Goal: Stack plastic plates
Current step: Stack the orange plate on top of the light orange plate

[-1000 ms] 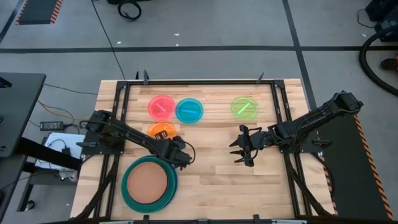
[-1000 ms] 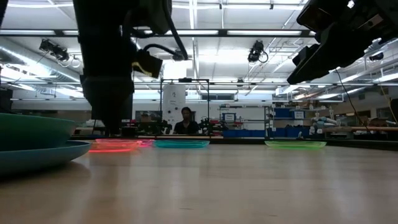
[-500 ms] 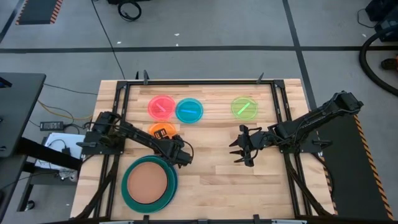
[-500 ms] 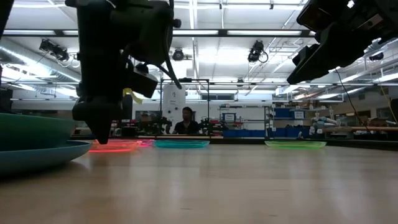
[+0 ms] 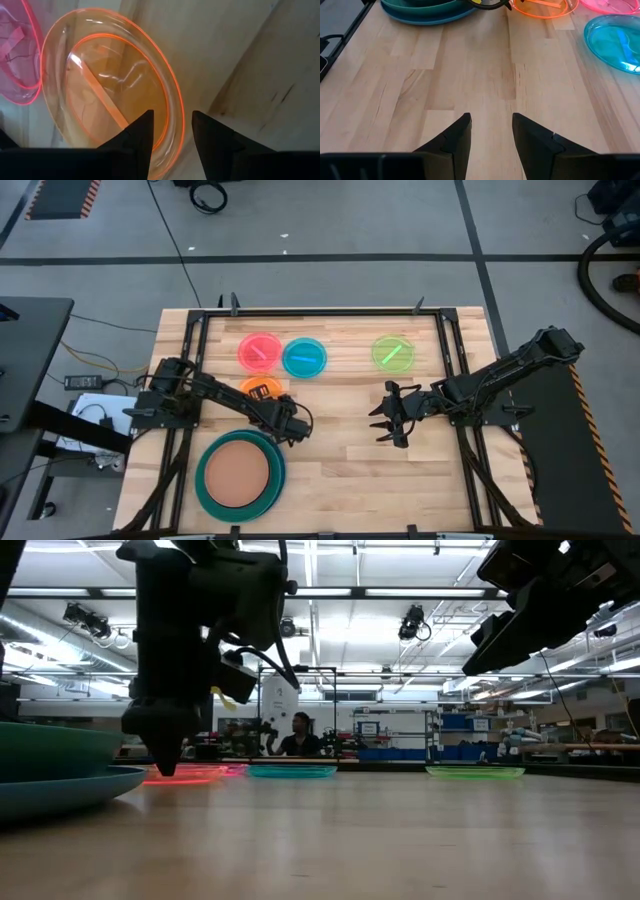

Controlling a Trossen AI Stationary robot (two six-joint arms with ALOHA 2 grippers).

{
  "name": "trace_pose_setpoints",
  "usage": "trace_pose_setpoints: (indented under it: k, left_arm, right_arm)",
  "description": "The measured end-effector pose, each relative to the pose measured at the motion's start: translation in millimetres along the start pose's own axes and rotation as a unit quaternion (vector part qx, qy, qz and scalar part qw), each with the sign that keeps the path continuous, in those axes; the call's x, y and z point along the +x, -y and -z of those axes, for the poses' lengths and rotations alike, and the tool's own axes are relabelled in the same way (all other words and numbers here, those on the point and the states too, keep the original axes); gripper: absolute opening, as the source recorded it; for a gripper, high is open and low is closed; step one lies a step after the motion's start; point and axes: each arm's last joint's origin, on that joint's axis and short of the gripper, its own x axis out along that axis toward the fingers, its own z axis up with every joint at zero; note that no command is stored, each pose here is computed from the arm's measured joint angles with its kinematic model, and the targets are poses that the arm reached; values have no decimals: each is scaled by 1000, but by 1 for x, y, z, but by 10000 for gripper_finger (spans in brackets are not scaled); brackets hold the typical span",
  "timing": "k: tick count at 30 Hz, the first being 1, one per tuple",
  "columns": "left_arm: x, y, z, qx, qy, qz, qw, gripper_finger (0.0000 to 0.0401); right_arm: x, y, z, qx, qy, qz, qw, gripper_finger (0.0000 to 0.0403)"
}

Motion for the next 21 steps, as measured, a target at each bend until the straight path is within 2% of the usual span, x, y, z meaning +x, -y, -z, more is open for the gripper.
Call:
trace_pose_setpoints:
  k: [5, 16, 21]
  left_arm:
    - [1, -1, -1, -5, -6, 5, 1000, 130]
    - [2, -2, -2, -10, -14, 20, 1000, 13]
    - [2, -2, -2, -14, -17, 22, 1000, 6]
  right_arm:
    - [0, 0, 0, 0, 0, 0, 1000, 153]
    - [0, 0, 0, 0, 0, 0, 1000, 153]
    - [0, 0, 0, 0, 0, 0, 1000, 153]
